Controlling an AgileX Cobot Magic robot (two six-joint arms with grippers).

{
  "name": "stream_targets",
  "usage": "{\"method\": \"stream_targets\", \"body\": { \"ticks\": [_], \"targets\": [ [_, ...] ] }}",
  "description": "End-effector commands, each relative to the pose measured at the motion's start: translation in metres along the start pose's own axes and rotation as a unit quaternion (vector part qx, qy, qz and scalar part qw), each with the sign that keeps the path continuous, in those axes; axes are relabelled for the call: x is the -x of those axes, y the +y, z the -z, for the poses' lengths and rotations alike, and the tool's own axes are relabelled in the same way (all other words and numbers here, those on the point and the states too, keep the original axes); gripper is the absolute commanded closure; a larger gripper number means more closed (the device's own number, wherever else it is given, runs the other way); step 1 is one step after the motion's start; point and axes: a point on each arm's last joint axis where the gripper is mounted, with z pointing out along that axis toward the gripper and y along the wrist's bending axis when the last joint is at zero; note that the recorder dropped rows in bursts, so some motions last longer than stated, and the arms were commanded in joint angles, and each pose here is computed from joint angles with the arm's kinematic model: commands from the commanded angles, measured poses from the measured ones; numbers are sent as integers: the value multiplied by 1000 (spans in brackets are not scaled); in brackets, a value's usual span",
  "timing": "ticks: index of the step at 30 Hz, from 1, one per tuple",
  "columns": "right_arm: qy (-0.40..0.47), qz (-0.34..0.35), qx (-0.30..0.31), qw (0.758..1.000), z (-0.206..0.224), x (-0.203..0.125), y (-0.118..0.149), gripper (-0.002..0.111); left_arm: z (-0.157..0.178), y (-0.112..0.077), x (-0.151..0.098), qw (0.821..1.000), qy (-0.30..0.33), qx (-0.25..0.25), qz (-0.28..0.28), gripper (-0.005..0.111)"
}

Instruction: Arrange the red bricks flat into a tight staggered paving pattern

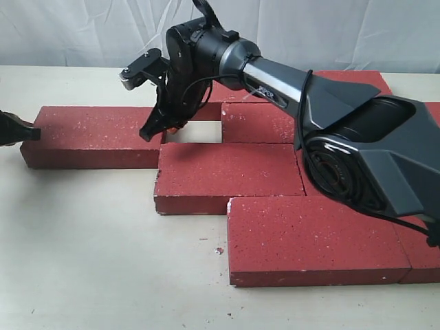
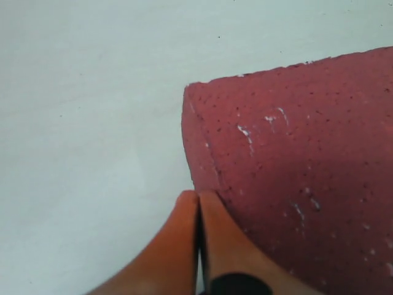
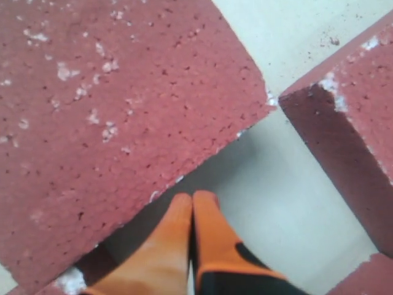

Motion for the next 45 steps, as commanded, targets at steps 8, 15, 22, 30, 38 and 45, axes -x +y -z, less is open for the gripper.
{"method": "stream_targets", "body": {
  "ticks": [8, 15, 22, 30, 38, 45],
  "targets": [
    [-17, 12, -26, 999, 32, 10, -4, 109, 1, 3, 0, 1000, 12, 25, 7, 107],
    [-18, 17, -36, 999, 47, 12, -6, 109, 12, 7, 8, 998, 9, 60, 26, 107],
    [13, 17, -19, 1000, 50, 7, -3, 109, 15, 13, 7, 994, 23, 98, 38, 107],
    [8, 78, 64, 995, 63, 8, 12, 109, 41, 10, 12, 989, 21, 146, 31, 107],
    [-77, 128, 187, 971, 76, 20, 36, 109, 66, -1, 16, 988, 7, 154, 17, 107],
    [-71, 137, 202, 967, 68, 22, 55, 109, 52, 6, 4, 990, 25, 139, 29, 107]
  ]
}}
